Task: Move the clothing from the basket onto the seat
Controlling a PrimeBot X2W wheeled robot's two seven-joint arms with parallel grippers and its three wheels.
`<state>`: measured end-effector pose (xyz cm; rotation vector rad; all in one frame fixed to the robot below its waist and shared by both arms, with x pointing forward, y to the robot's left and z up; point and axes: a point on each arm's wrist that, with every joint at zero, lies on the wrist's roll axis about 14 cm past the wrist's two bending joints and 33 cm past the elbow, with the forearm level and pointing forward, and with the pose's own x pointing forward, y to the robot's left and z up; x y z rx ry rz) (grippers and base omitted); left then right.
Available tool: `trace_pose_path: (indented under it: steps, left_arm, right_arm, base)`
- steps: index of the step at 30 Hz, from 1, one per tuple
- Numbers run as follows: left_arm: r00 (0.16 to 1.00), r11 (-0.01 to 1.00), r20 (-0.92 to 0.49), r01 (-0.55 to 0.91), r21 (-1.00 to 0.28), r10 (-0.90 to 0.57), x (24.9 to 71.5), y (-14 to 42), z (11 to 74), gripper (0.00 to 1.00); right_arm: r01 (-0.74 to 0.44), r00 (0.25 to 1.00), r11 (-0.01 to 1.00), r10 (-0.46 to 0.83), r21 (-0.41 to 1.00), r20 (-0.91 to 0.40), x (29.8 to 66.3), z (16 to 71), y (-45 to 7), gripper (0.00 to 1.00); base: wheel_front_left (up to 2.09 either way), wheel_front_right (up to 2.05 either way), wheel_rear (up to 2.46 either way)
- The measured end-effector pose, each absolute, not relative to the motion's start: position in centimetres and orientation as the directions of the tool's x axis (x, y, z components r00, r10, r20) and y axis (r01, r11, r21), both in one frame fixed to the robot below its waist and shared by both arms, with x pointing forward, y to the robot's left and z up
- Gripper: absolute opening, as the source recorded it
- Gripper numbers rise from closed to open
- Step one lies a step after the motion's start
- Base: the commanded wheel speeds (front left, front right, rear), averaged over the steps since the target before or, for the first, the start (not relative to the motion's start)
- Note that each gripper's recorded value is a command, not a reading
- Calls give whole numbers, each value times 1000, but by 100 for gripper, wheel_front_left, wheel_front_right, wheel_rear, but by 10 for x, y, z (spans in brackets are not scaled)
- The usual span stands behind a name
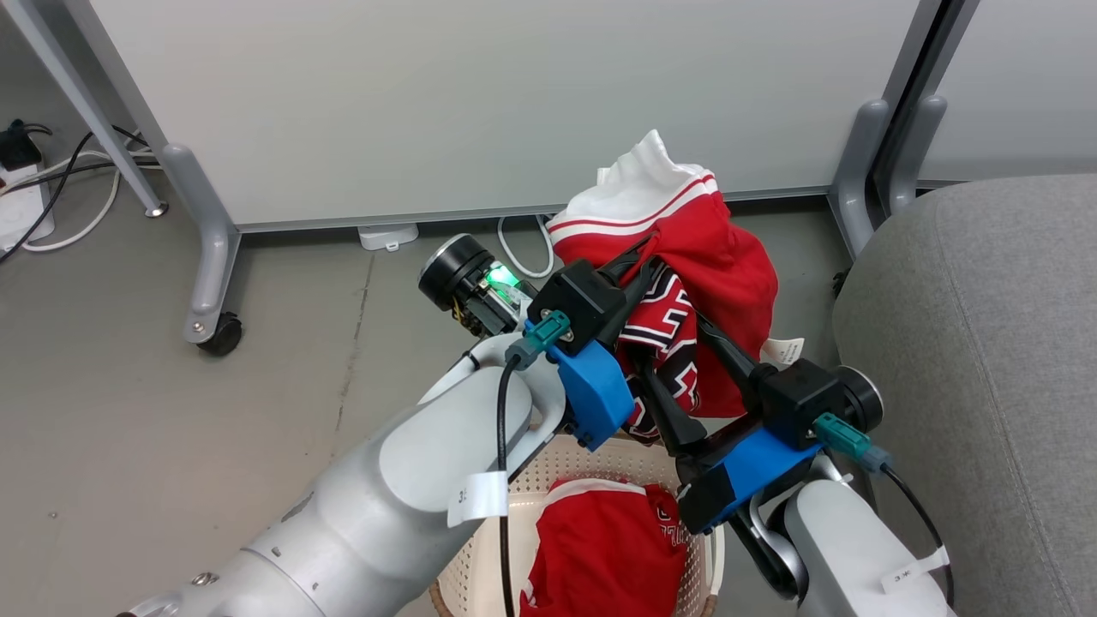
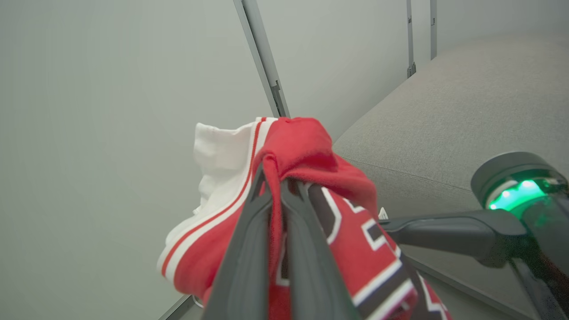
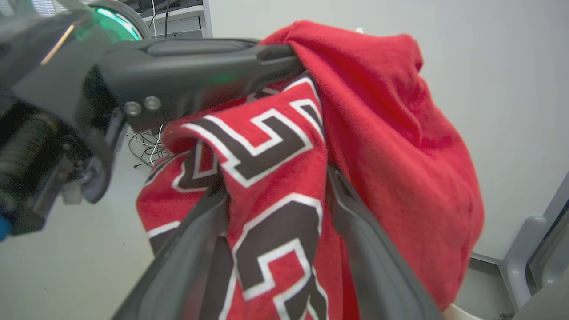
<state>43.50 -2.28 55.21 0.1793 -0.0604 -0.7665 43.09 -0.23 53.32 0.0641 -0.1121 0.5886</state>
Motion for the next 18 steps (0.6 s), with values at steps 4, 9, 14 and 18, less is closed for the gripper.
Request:
trace_pose_path:
  steps: [4,9,14,18]
  left_arm:
    - [717,704,-13,687,183,-697,435,-24,551,0]
    - [715,702,-13,689,181,-699,435,-25,551,0]
    - [715,701,-14,689,181,-699,435,-25,550,0]
    - [715,701,-16,690,180,-699,436,-26,550,0]
  right_arm:
    - [-556,828,830,550,40,106,437,529,-1,91]
    - [-562,826,825,557,56,90,440,526,2,0]
    - [-563,825,824,558,56,90,441,526,2,0]
    - [-562,826,825,557,57,88,441,525,2,0]
  base:
    - [0,0,0]
    - [0,0,0]
    - [0,0,0]
    - [0,0,0]
